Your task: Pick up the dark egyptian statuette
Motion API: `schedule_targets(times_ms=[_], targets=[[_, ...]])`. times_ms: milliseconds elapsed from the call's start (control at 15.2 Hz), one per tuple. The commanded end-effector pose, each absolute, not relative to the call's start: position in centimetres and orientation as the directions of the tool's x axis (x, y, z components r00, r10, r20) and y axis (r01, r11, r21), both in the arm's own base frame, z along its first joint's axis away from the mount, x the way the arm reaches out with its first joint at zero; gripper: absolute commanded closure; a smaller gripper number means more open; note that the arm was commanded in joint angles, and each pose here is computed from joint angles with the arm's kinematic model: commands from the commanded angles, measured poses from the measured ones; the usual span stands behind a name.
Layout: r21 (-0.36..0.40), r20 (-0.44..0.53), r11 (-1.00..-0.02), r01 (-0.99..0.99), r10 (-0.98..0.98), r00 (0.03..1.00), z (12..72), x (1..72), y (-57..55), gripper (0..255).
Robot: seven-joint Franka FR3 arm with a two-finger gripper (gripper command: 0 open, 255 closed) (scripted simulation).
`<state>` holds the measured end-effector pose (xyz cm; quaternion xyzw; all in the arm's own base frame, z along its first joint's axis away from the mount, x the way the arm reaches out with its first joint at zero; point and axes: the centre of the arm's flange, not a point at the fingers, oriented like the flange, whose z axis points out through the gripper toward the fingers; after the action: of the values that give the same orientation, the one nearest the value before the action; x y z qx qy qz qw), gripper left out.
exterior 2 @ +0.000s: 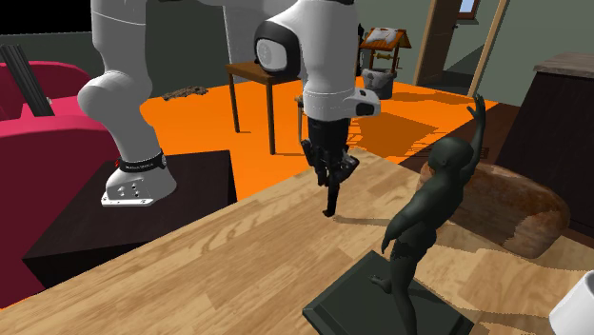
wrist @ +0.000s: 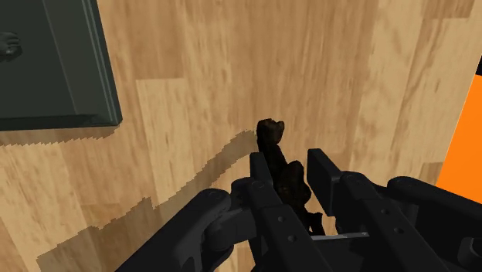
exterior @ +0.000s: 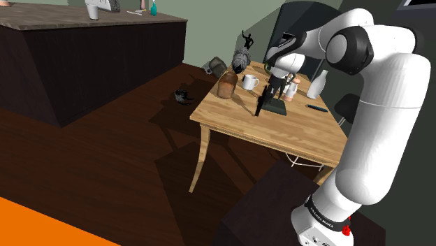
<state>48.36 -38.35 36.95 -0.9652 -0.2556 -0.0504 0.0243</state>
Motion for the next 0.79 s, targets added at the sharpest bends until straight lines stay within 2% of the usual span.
schedule_targets(times_ms=[0, 726], targets=[[-0.021, 0.11, -0.868, 0.496, 0.491, 0.864, 37.9, 48.4, -38.4, 255], [-0.021, 0.11, -0.868, 0.496, 0.491, 0.864, 43.7, 48.4, -38.4, 255]])
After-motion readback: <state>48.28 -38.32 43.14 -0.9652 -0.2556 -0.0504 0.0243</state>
